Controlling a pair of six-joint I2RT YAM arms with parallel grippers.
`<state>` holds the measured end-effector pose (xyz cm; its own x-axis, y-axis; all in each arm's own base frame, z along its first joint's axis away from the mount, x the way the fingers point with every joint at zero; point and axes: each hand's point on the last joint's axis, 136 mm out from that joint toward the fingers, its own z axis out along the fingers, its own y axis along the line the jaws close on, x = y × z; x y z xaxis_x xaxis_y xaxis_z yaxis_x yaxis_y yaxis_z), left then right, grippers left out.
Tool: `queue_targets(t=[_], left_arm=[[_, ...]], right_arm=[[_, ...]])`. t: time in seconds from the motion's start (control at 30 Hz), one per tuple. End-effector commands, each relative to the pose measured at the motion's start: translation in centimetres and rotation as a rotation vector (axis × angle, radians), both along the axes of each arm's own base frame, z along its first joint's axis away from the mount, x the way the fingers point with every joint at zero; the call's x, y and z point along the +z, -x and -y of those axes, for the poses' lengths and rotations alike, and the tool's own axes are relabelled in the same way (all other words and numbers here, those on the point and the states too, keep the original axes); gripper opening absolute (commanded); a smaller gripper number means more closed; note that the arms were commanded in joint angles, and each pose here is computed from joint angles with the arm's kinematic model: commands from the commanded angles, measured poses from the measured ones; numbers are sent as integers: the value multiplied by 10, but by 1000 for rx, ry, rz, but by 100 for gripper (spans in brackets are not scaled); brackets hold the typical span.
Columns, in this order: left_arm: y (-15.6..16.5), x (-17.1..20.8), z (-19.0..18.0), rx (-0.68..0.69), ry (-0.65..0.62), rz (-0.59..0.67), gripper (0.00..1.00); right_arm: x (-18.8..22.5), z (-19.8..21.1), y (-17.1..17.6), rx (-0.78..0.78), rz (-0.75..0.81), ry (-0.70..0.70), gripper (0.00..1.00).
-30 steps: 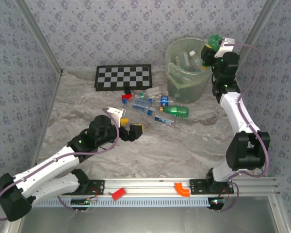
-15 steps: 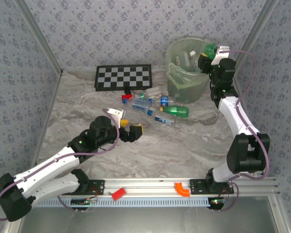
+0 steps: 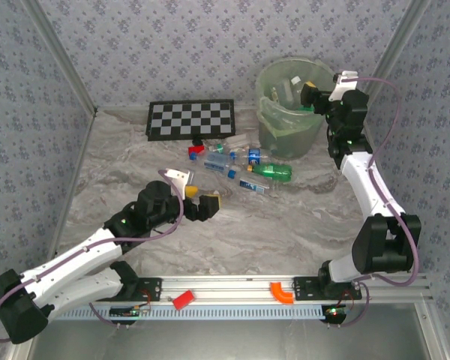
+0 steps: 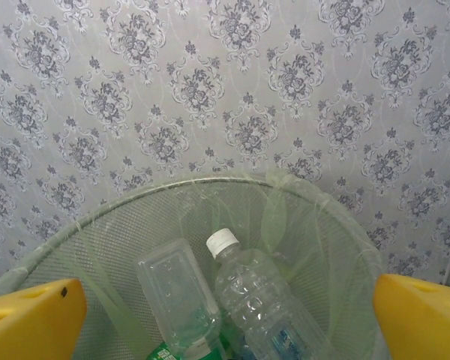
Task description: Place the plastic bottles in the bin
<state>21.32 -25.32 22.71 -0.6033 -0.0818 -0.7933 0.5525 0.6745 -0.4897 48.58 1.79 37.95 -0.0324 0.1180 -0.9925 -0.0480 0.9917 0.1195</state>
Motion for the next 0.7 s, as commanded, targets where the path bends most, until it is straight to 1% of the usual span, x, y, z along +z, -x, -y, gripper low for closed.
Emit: queue_targets(t=[0.0,0.2,0.4,0.47,0.67], left_arm=[[3,13,1,-7,42,20,100],[3,9,-1,2,34,18,100],[-1,-1,-2,20,2,-3,100],[-3,-7,-1,29,-9,-16,100],[-11,-22,-1,62,-55,-48,100]], right_arm=[[24,2,10,-11,42,2,100],[27,-2,16,-4,40,-11,100],[29,-18,35,12,31,-24,100],[25,-27,45,26,23,-36,100],[-10,-54,83,72,-27,-39,100]])
